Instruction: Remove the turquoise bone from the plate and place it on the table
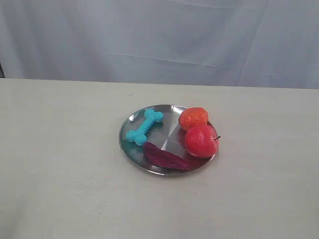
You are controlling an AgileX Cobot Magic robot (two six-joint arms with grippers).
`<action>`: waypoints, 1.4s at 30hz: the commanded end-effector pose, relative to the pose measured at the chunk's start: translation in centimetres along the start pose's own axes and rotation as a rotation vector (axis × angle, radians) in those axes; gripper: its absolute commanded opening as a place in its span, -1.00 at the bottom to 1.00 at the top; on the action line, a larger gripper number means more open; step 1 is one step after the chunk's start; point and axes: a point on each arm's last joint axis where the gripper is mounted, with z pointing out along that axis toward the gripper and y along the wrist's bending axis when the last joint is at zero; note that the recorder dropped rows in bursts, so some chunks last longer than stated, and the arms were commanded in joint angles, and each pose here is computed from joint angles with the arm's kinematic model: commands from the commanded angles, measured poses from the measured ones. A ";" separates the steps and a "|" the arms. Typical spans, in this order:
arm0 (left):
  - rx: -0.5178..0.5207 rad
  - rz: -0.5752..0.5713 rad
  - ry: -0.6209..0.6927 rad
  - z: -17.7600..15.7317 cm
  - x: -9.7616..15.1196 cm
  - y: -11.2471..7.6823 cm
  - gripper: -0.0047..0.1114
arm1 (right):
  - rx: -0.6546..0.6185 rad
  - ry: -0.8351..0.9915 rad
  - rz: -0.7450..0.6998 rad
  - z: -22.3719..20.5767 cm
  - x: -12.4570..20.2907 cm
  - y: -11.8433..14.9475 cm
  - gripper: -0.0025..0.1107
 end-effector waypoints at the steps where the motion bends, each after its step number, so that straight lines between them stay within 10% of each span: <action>1: 0.003 0.000 0.001 0.0 0.1 0.0 -0.92 | 0.005 -0.007 -0.006 0.0 0.0 0.0 -0.96; 28: 0.003 0.000 0.001 0.0 0.1 0.0 -0.92 | -0.004 0.003 0.032 -0.1 0.0 0.1 -0.96; 42: 0.003 0.000 0.001 0.0 0.1 0.0 -0.92 | -0.071 -0.158 0.129 -4.9 -8.2 1.5 -0.96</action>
